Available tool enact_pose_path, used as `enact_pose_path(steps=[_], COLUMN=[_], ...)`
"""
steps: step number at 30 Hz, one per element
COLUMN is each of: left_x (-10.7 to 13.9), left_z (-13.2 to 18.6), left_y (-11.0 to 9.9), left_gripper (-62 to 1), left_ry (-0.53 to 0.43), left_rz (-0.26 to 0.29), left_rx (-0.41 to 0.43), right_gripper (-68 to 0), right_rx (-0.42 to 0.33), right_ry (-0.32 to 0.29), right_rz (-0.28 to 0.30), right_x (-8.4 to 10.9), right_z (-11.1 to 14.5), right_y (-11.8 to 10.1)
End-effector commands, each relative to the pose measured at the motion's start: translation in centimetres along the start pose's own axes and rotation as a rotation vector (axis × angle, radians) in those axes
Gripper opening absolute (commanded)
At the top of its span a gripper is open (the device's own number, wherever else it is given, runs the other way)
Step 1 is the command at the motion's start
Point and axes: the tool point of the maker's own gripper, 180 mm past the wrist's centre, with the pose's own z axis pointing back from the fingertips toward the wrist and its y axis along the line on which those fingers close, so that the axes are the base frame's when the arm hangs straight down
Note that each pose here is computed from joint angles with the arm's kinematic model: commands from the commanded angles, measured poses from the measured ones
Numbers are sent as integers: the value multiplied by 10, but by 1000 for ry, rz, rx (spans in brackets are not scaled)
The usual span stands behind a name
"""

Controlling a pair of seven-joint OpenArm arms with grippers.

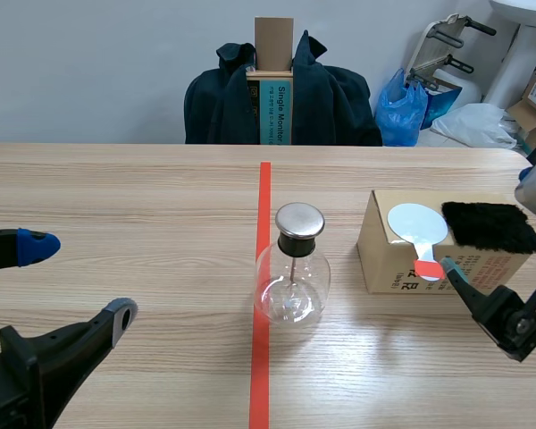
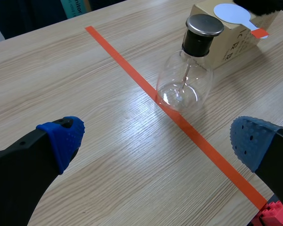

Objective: Do the electroscope experiment.
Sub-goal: 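Pick up the white charging plate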

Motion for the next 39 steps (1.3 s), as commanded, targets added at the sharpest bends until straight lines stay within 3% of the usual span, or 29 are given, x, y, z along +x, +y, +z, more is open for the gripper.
enact_pose_path(steps=[1, 15, 18, 22, 25, 30, 34, 39], left_x=[7, 7, 7, 6, 6, 7, 7, 7], left_z=[0, 0, 0, 0, 0, 0, 0, 0], left_y=[-3, -3, -3, -4, -4, -4, -4, -4], left_gripper=[14, 14, 14, 14, 14, 14, 14, 14], left_ry=[-29, -30, -30, -28, -25, -29, -29, -28], left_rz=[5, 5, 5, 5, 5, 4, 4, 5], left_rx=[-14, -14, -14, -18, -18, -18, -18, -18], right_gripper=[-4, -4, -4, -4, -4, -4, -4, -4], right_rx=[-11, -9, 8, 71, 101, 52, -71, -160], right_ry=[-36, -29, 6, 54, 52, 33, 12, -2], right_rz=[23, 40, 146, 388, 569, 808, 928, 970], right_x=[10, 9, 2, -10, -16, -22, -30, -47], right_z=[0, 0, 0, 4, 11, 26, 30, 21], right_y=[-3, -3, 1, 20, 36, 53, 51, 57])
